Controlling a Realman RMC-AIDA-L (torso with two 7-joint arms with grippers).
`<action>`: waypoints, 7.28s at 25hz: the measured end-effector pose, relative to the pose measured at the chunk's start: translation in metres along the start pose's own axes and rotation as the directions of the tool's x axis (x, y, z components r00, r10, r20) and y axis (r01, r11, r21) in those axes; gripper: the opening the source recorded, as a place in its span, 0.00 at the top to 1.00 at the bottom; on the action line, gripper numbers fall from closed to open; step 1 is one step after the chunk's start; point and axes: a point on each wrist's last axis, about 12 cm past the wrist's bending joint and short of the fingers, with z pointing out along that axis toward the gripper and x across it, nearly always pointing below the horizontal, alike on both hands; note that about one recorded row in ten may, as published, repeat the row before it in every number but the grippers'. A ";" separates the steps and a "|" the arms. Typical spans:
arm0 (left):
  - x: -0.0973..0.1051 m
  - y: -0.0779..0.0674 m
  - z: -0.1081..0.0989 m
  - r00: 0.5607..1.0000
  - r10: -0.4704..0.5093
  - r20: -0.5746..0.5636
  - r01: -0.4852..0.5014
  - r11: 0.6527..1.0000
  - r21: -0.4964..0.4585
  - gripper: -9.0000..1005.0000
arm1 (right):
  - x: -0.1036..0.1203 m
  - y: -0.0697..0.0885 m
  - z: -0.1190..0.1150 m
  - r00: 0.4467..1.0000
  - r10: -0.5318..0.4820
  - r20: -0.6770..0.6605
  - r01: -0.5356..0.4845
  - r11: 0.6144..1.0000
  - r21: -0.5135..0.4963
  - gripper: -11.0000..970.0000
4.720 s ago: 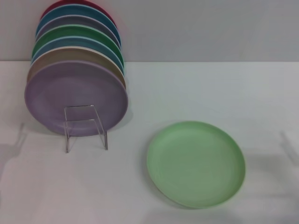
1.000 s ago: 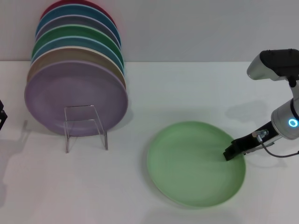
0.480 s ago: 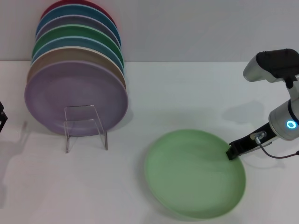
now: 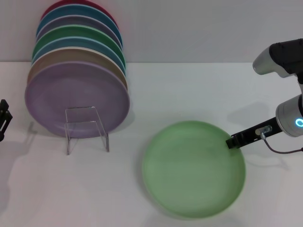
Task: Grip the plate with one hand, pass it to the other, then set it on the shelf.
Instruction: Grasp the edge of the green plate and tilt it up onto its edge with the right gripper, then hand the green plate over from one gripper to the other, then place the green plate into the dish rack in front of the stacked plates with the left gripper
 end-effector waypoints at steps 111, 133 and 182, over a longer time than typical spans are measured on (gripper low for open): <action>-0.190 -0.196 0.084 0.871 0.491 -0.020 -0.335 0.623 0.707 0.89 | 0.124 -0.055 -0.043 0.506 0.036 0.862 0.147 0.981 -0.127 0.76; -0.176 -0.175 0.013 0.705 0.175 0.687 -0.478 0.833 0.278 0.91 | 0.186 -0.088 -0.063 0.307 0.131 0.943 -0.027 0.991 -0.129 0.38; -0.072 -0.004 0.033 0.820 0.214 0.531 -0.477 0.768 0.427 0.89 | 0.181 -0.074 -0.057 0.344 0.134 0.929 0.074 0.983 -0.169 0.39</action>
